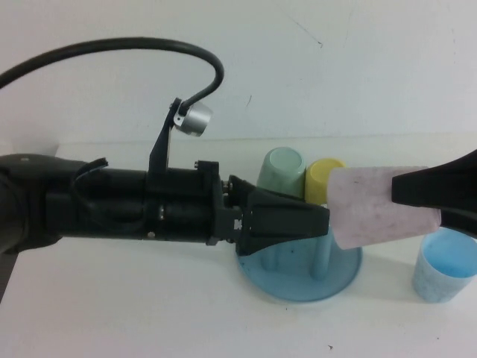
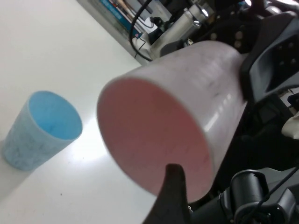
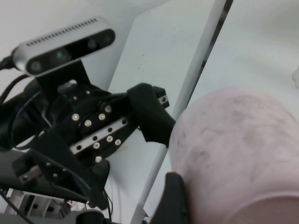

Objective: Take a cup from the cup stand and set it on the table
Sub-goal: Hand over the cup

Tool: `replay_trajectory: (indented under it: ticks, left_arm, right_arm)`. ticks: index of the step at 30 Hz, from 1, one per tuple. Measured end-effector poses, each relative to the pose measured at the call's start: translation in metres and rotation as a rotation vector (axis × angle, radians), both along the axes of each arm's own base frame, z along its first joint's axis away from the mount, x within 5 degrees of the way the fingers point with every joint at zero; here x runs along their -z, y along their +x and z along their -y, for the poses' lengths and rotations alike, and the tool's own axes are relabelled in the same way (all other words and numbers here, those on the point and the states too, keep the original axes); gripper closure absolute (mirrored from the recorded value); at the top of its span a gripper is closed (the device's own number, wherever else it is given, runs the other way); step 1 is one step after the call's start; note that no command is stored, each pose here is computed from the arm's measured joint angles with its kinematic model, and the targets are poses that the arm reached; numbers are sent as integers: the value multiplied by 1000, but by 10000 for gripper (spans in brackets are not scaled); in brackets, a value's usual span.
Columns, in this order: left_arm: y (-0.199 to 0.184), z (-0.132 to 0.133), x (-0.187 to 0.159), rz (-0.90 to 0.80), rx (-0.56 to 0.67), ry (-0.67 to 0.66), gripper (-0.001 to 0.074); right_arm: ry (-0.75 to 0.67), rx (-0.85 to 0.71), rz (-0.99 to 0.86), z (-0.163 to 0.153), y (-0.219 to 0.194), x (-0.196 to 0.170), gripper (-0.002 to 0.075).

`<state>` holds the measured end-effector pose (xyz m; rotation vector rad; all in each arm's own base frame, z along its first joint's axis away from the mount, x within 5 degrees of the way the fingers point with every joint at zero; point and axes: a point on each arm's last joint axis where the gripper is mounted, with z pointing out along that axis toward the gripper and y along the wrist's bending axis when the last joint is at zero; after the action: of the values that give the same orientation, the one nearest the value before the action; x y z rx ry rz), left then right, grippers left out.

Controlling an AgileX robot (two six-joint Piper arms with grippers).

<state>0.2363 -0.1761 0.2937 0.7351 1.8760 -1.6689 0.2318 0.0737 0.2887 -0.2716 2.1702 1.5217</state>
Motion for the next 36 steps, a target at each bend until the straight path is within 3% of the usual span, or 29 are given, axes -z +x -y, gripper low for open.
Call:
replay_trajectory:
  ticks: [7,26,36]
  left_arm:
    - [-1,16,-19,76,43,-19,171]
    - [1,34,-9,80,-9,47,171]
    - [0,66,-19,136,31,49,186]
  right_arm:
    - [-4,-4,15,0,0,0,143]
    - [-12,-3,21,0,1,1,143]
    - [-12,-21,50,-1,0,1,143]
